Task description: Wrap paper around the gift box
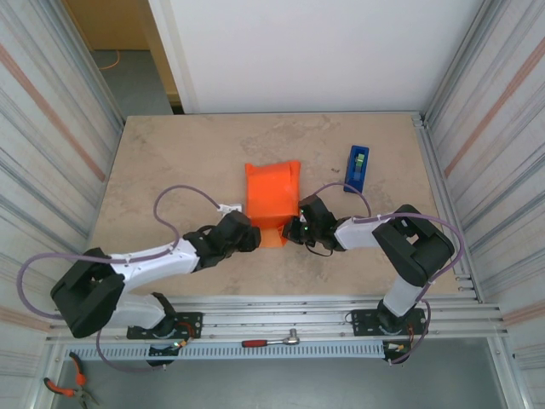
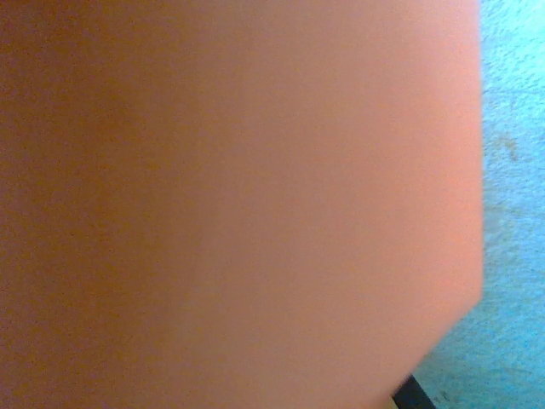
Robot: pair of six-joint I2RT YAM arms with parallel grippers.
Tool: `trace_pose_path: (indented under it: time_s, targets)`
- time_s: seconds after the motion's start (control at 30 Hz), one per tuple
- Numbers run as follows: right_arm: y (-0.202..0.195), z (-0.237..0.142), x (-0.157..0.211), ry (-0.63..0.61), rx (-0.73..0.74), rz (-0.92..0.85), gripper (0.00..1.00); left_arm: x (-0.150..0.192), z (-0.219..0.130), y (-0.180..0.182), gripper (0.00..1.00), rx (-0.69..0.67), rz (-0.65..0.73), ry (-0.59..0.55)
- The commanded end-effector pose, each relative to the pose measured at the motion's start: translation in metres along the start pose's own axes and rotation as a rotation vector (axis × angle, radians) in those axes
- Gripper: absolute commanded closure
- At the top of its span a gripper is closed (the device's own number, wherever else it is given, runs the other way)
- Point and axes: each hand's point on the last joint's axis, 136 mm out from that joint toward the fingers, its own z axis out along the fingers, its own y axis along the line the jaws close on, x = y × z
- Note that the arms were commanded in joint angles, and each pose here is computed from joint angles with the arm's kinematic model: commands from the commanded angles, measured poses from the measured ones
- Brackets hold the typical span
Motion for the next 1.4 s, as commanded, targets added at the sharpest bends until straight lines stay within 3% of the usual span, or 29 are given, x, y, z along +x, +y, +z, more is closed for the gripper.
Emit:
trace_pose_path:
  time_s: [0.0, 0.33, 0.4, 0.5, 0.7, 1.2, 1.3, 1.37]
  targets:
    - [-0.035, 0.002, 0.024, 0.07, 0.109, 0.018, 1.0, 0.001, 0.005, 0.006, 0.38, -0.072, -0.008, 0.0]
    - [-0.034, 0.002, 0.024, 0.069, 0.107, 0.017, 1.0, 0.01, 0.019, 0.004, 0.57, -0.122, 0.024, 0.021]
    - [-0.034, 0.002, 0.024, 0.069, 0.107, 0.017, 1.0, 0.01, 0.021, 0.002, 0.67, -0.12, 0.033, 0.026]
    - [-0.034, 0.002, 0.024, 0.07, 0.107, 0.017, 1.0, 0.011, 0.023, -0.002, 0.73, -0.114, 0.043, 0.035]
    - [-0.032, 0.002, 0.024, 0.07, 0.104, 0.015, 1.0, 0.003, 0.023, -0.011, 0.98, -0.095, 0.06, 0.027]
    - [-0.036, 0.004, 0.026, 0.078, 0.114, 0.016, 1.0, -0.01, 0.033, -0.039, 0.96, -0.008, 0.001, 0.005]
    - [-0.037, 0.005, 0.026, 0.08, 0.116, 0.017, 1.0, -0.011, 0.042, -0.045, 0.89, 0.034, -0.015, -0.033]
    - [-0.037, 0.006, 0.027, 0.082, 0.115, 0.019, 1.0, -0.011, 0.049, -0.049, 0.78, 0.067, -0.018, -0.063]
